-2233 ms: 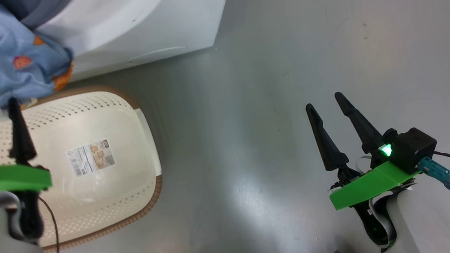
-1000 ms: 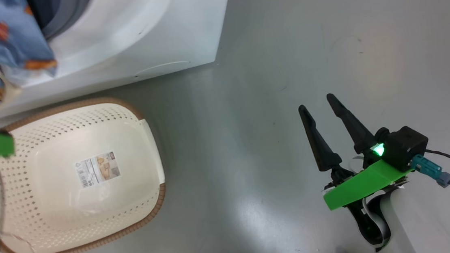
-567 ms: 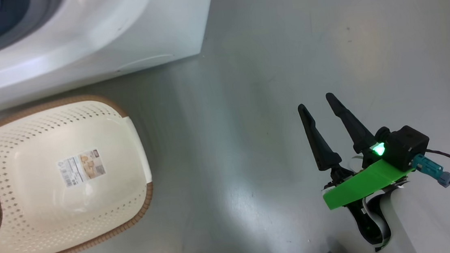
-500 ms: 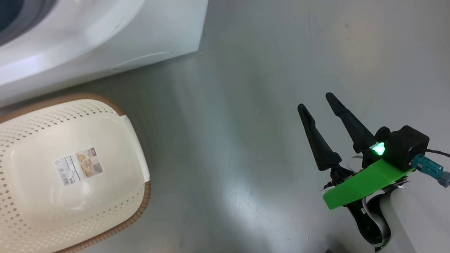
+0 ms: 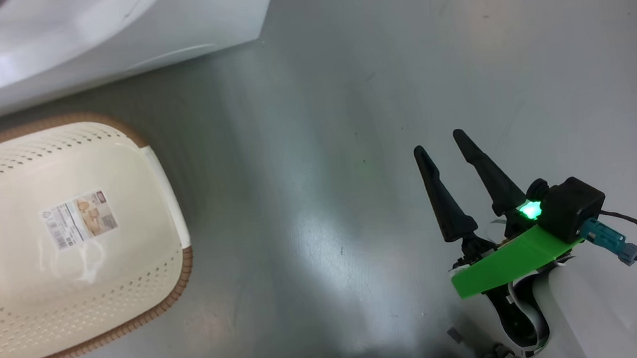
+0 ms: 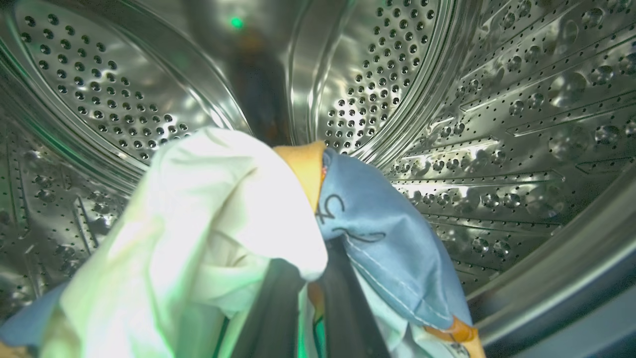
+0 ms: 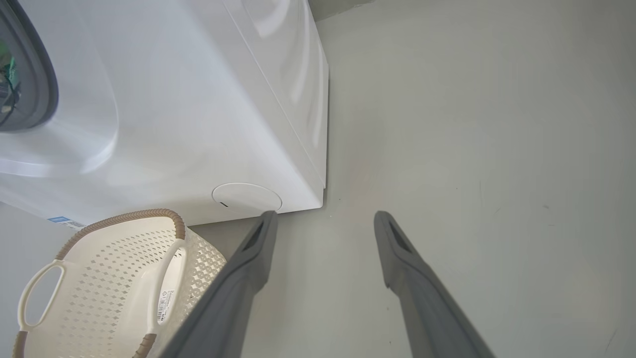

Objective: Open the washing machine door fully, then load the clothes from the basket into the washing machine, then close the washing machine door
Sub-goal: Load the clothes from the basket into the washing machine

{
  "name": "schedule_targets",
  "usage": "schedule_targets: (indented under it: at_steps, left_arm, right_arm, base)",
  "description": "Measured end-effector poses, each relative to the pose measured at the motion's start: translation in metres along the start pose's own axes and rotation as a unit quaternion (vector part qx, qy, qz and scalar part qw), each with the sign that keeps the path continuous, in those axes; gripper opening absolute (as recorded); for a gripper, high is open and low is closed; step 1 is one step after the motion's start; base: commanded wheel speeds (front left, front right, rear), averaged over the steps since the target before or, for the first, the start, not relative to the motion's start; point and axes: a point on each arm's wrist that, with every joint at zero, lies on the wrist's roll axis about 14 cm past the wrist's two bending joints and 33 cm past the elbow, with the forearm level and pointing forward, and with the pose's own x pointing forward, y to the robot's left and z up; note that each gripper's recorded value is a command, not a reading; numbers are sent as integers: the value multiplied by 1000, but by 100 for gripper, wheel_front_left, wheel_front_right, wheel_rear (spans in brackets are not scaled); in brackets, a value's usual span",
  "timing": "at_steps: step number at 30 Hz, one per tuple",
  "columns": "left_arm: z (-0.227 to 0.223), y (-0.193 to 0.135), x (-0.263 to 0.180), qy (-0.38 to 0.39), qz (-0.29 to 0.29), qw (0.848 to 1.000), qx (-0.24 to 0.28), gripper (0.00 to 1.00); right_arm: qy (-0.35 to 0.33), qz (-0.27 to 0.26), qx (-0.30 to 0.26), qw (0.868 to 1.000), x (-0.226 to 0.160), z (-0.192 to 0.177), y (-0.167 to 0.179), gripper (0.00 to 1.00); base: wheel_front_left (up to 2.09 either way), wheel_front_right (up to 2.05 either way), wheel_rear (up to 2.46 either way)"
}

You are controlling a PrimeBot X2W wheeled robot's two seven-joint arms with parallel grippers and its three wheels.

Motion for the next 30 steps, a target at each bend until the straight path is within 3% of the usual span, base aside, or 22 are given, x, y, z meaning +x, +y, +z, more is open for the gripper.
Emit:
schedule_targets:
  at_steps: [15, 25, 26, 27, 28, 30]
  left_arm:
    - [76, -7, 35, -149, -32, 988, 22, 0]
    - [22, 1, 37, -78, -15, 997, -1, 0]
    - [16, 4, 36, -67, -12, 998, -1, 5]
    - [10, 5, 35, -55, -9, 998, -1, 34]
    - [4, 8, 34, -42, -4, 999, 0, 100]
    - [-8, 13, 32, -14, 6, 1000, -6, 100]
  right_arm:
    - [30, -15, 4, 999, -5, -22, -12, 100]
    - [30, -19, 5, 999, -7, -22, -14, 100]
    - [30, -19, 5, 999, -7, -21, -13, 100]
    - [29, -18, 5, 999, -8, -20, -13, 100]
    - [28, -18, 5, 999, -8, -20, -13, 100]
    - [27, -18, 5, 999, -8, -19, -13, 100]
  base:
    - [0, 0, 0]
    - [0, 0, 0]
    - [0, 0, 0]
    - [0, 0, 0]
    - [0, 0, 0]
    - [0, 0, 0]
